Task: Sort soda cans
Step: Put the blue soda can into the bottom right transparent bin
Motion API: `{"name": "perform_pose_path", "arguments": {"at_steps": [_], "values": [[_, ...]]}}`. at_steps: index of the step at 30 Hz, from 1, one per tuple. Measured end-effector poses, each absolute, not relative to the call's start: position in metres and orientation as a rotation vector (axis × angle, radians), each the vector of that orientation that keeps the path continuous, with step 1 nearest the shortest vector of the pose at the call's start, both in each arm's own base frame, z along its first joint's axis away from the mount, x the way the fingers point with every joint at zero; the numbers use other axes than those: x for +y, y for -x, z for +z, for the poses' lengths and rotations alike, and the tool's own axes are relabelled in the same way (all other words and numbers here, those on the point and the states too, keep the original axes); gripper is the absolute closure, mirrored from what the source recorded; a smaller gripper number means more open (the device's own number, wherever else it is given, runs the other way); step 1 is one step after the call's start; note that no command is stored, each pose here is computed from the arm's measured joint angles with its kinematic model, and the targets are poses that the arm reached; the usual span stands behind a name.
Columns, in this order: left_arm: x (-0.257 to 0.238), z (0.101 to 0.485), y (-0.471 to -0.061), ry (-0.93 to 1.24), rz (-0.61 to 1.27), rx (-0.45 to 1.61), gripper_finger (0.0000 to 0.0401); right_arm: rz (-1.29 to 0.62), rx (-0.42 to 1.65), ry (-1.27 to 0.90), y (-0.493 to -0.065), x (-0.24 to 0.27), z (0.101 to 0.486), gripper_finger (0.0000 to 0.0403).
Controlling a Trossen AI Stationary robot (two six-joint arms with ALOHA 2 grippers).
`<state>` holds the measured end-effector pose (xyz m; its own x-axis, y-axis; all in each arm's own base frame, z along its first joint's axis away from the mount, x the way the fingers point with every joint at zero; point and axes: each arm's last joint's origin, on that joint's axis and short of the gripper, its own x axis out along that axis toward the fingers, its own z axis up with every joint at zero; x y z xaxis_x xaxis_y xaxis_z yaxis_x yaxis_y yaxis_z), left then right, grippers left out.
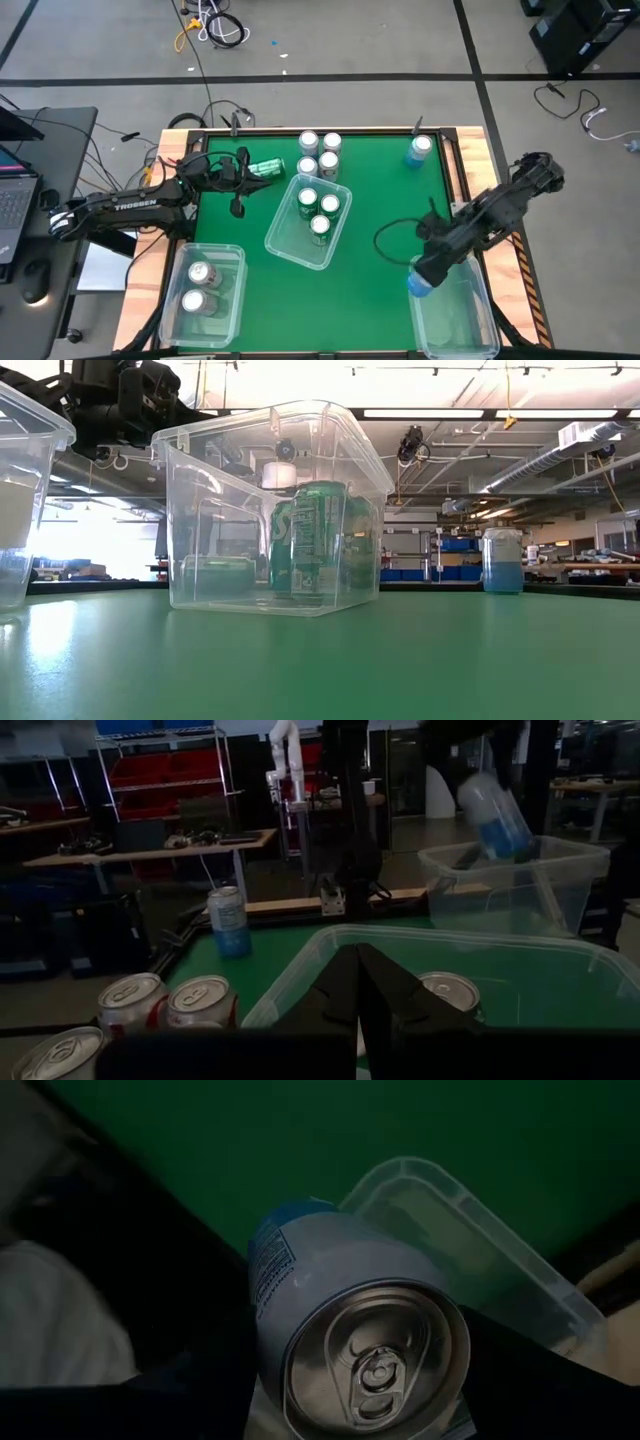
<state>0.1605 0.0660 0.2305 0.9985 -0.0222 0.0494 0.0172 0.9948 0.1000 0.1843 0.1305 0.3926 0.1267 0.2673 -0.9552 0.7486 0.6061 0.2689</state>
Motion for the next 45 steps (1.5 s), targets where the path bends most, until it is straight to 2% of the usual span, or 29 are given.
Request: {"name": "perform_pose_path", "arguments": {"at_steps": [7, 10, 19, 26, 35, 45], "values": [[0.066, 0.231, -0.160, -0.100, -0.016, -0.051, 0.0395, -0.480, 1.577, -0.778, -0.195, 0.142, 0.355, 0.0128], [0.066, 0.231, -0.160, -0.100, -0.016, -0.052, 0.0395, -0.482, 1.584, -0.747, -0.195, 0.142, 0.351, 0.0128], [0.066, 0.231, -0.160, -0.100, -0.015, -0.052, 0.0395, -0.602, 1.483, -0.570, -0.203, 0.125, 0.327, 0.0128], [0.066, 0.231, -0.160, -0.102, -0.010, -0.055, 0.0395, -0.717, 1.324, -0.437, -0.222, 0.089, 0.322, 0.0128], [0.066, 0.231, -0.160, -0.102, -0.008, -0.054, 0.0395, -0.599, 1.179, -0.334, -0.260, 0.032, 0.325, 0.0128], [0.066, 0.229, -0.161, -0.094, -0.008, -0.040, 0.0395, -0.690, 1.356, -0.314, -0.248, 0.004, 0.307, 0.0128]]}}
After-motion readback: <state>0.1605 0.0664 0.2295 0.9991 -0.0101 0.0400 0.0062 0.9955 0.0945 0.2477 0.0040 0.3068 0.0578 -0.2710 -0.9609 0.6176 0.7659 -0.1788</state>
